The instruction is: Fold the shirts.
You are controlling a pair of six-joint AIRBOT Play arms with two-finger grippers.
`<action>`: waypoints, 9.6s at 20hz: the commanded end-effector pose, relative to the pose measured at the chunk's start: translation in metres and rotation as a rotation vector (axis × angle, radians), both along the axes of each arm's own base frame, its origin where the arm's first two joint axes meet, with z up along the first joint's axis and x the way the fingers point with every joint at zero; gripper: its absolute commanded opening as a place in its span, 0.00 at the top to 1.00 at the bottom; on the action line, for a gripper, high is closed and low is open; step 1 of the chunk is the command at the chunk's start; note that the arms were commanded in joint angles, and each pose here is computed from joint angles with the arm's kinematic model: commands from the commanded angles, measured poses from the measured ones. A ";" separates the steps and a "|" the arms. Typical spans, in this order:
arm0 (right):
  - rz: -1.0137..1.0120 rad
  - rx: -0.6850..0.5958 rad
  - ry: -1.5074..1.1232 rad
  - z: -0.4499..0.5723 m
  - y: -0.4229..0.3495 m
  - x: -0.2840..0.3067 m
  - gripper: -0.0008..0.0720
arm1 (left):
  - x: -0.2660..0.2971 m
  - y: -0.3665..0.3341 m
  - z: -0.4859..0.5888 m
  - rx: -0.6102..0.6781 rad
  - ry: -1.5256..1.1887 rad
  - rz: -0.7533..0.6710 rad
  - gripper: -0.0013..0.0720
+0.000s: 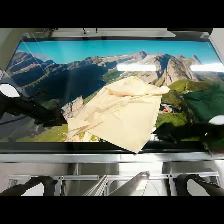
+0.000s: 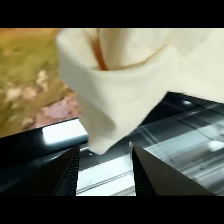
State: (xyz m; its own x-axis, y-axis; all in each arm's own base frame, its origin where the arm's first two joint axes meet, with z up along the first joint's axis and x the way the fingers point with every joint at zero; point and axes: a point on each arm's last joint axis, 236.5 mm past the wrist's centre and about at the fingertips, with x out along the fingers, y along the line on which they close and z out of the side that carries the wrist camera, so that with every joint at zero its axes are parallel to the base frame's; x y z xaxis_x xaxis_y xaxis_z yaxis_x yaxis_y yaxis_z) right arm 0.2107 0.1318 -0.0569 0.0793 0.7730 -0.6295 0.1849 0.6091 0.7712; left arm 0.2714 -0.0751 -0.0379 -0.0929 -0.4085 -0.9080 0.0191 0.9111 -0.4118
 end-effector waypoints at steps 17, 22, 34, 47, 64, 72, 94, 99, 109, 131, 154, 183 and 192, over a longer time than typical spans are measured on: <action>-0.090 -0.061 0.000 -0.057 0.042 0.000 0.88 | -0.043 -0.052 -0.050 0.196 0.024 -0.363 0.53; -0.095 -0.035 -0.015 -0.052 0.046 0.004 0.95 | -0.024 -0.024 -0.053 0.238 -0.001 -0.272 0.53; -0.083 -0.029 -0.019 -0.050 0.048 0.002 0.95 | -0.009 -0.037 -0.055 0.241 -0.089 -0.293 0.87; -0.323 -0.241 -0.173 0.013 -0.131 0.097 0.96 | 0.071 -0.052 0.071 -0.463 -0.130 0.242 0.94; 0.022 -0.180 -0.132 0.003 -0.044 0.075 0.96 | 0.000 -0.080 0.049 -0.757 0.032 0.216 0.58; 0.051 -0.233 -0.081 -0.007 -0.053 0.062 0.95 | 0.079 -0.078 0.103 -0.484 -0.382 0.022 0.98; 0.078 -0.211 -0.057 -0.005 -0.049 0.054 0.33 | 0.021 -0.129 -0.053 0.614 -0.306 -0.743 0.03; 0.078 -0.211 -0.057 -0.005 -0.049 0.054 0.33 | 0.015 -0.132 -0.040 0.610 -0.323 -0.761 0.03; 0.073 -0.215 -0.061 -0.005 -0.050 0.055 0.33 | -0.011 -0.116 -0.047 0.666 -0.330 -0.872 0.03; 0.048 -0.274 0.010 -0.034 -0.055 0.042 0.33 | 0.064 -0.150 0.057 0.014 -0.314 -0.449 0.95; -0.070 -0.154 -0.063 -0.003 -0.081 0.077 0.25 | 0.014 0.028 -0.014 -0.490 0.101 0.399 0.95; 0.044 -0.077 0.045 -0.044 -0.022 0.025 0.95 | 0.003 0.076 -0.023 -0.528 0.093 0.606 0.95; 0.014 0.188 -0.453 0.157 -0.009 0.094 0.96 | 0.063 0.081 0.232 -1.415 -0.614 0.530 0.96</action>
